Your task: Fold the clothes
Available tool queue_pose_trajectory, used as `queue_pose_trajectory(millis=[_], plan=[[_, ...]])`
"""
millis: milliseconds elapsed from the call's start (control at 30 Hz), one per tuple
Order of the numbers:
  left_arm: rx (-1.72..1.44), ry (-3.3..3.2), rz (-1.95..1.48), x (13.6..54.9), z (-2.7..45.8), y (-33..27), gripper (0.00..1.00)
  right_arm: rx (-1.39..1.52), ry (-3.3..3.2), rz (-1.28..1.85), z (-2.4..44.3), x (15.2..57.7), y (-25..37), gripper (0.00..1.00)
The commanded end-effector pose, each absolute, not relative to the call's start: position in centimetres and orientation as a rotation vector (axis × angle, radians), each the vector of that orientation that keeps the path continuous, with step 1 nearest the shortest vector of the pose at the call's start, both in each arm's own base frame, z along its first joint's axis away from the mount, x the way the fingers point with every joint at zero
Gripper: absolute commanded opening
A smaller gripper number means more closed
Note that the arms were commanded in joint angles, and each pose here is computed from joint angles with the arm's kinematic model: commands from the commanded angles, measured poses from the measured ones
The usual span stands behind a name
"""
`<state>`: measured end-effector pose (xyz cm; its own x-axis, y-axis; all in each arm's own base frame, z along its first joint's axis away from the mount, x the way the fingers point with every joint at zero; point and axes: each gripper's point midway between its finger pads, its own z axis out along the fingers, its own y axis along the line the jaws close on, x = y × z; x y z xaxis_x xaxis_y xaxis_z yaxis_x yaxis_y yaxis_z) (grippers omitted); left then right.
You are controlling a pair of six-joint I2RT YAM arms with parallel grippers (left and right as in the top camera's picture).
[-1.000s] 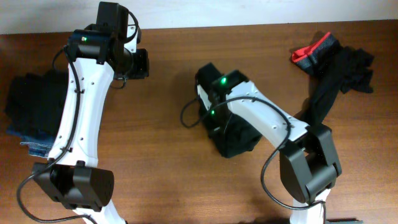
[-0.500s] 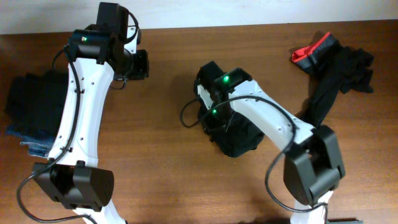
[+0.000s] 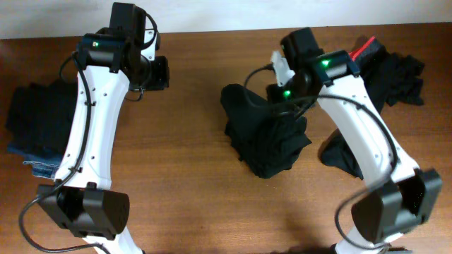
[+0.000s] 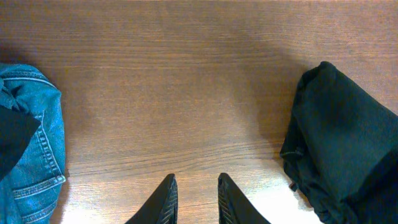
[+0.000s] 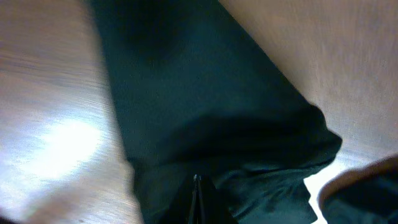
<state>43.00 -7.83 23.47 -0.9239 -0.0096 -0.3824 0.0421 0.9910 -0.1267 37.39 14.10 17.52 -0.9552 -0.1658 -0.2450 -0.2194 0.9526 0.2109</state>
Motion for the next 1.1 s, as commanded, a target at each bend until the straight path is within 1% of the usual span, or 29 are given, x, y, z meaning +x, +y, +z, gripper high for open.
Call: queue_pose_trajectory(millis=[0, 100, 167, 267, 467, 600, 700, 767, 833, 933, 1067], plan=[[0.03, 2.699, -0.184, 43.2, 24.8, -7.6, 0.22, -0.229, 3.112, 0.361, 10.0, 35.2, 13.2, 0.04], [0.03, 2.692, -0.184, 43.3, 24.9, -7.6, 0.22, -0.23, 3.259, 0.458, 6.2, 32.0, 14.0, 0.04], [0.03, 2.692, -0.185, 43.3, 24.9, -7.6, 0.22, -0.242, 3.311, 0.493, 4.6, 30.1, 14.5, 0.04], [0.031, 2.689, -0.193, 43.4, 24.9, -7.7, 0.22, -0.267, 3.37, 0.478, 2.1, 27.5, 14.9, 0.04], [0.103, 2.669, -0.362, 43.4, 25.2, -10.8, 0.22, -0.24, 3.369, 0.475, 1.6, 27.4, 14.8, 0.04], [0.22, 2.628, -0.517, 43.6, 25.1, -15.2, 0.23, -0.241, 3.369, 0.47, 1.6, 27.4, 14.7, 0.04], [0.312, 2.624, -0.579, 43.9, 23.4, -18.8, 0.22, -0.24, 3.368, 0.47, 1.6, 27.4, 14.7, 0.04], [0.381, 2.649, -0.635, 43.5, 21.4, -21.5, 0.22, -0.233, 3.372, 0.469, 1.6, 27.4, 14.7, 0.04], [0.443, 2.695, -0.684, 42.9, 18.9, -24.0, 0.18, -0.19, 3.384, 0.461, 1.6, 27.3, 14.7, 0.04], [0.501, 2.779, -0.691, 42.0, 15.1, -26.3, 0.12, -0.144, 3.388, 0.457, 1.6, 27.3, 14.7, 0.04], [0.497, 2.873, -0.687, 41.4, 11.3, -27.5, 0.1, -0.134, 3.386, 0.457, 1.6, 27.4, 14.7, 0.04]])
